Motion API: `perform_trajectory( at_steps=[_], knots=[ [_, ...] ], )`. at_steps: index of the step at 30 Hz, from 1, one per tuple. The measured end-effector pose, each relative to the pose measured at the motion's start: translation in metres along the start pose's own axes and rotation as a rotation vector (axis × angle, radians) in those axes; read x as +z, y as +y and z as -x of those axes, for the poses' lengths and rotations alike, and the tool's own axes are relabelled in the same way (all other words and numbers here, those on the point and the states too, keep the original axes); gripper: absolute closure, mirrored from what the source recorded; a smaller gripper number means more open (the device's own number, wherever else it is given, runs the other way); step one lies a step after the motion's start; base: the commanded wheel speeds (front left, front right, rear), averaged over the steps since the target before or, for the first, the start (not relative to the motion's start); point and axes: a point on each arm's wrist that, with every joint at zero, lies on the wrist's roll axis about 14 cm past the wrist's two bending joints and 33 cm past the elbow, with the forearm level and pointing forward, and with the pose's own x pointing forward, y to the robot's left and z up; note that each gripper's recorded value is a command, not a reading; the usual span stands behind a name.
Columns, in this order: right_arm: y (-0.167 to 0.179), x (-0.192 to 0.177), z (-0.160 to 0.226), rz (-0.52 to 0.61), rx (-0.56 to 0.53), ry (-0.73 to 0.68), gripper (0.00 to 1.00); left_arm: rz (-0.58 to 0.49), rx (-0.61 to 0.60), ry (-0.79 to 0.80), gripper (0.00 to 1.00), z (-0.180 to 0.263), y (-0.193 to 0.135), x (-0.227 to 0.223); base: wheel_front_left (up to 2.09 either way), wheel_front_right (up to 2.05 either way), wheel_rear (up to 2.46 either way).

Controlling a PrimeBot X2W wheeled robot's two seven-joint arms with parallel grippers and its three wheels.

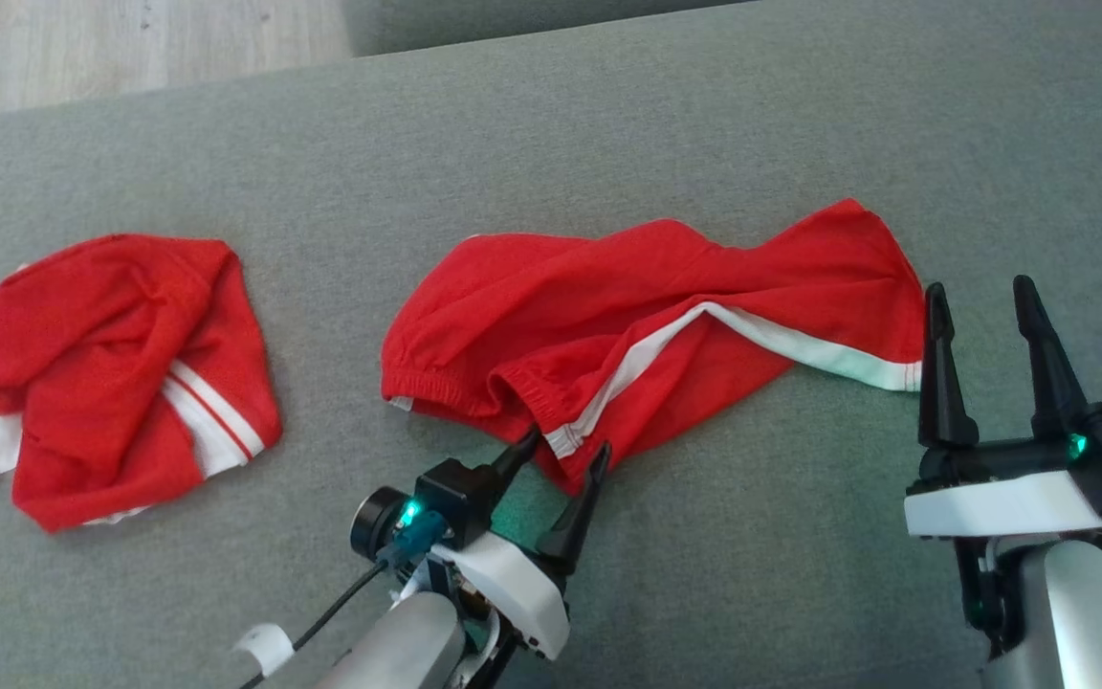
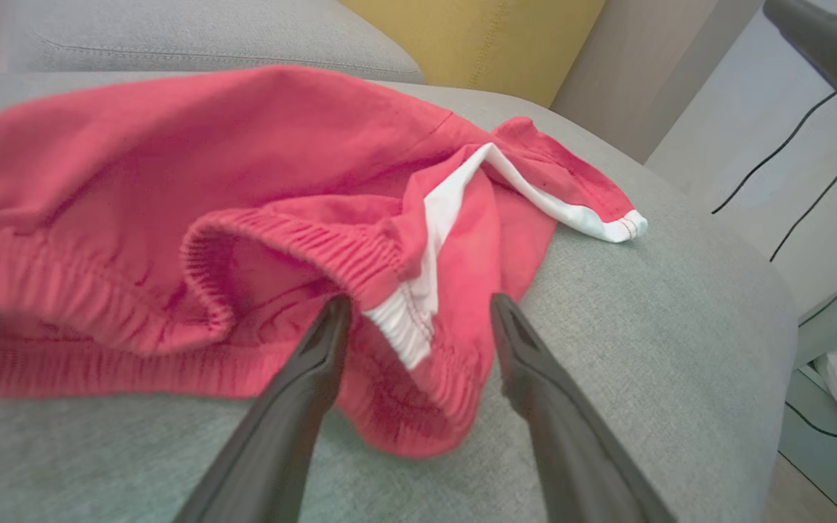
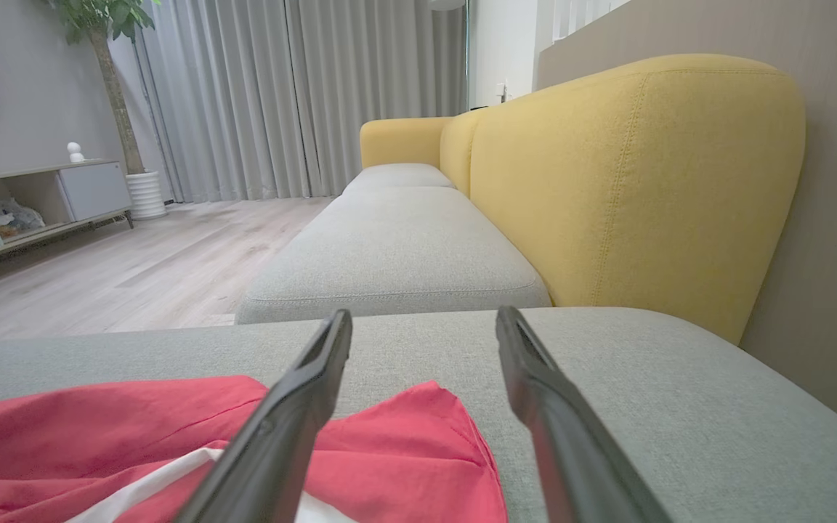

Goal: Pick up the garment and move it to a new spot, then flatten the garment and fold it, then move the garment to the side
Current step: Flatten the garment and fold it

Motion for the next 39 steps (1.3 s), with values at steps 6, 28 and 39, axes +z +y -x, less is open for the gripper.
perform_trajectory(
  at_steps=[6, 28, 39],
  knots=[
    [-0.003, 0.002, 0.002, 0.001, -0.008, -0.004, 0.0, -0.008, -0.014, -0.043, 1.0, -0.001, -0.004, 0.008, 0.0, 0.0, 0.0],
    [-0.019, -0.097, 0.032, -0.023, -0.07, 0.349, 0.0, -0.068, 0.058, -0.291, 1.0, 0.018, 0.007, 0.074, 0.0, 0.0, 0.0],
    [0.002, -0.123, 0.03, 0.021, 0.009, 0.473, 0.0, -0.073, 0.072, -0.285, 1.0, 0.02, 0.012, 0.072, 0.0, 0.0, 0.0]
  ],
)
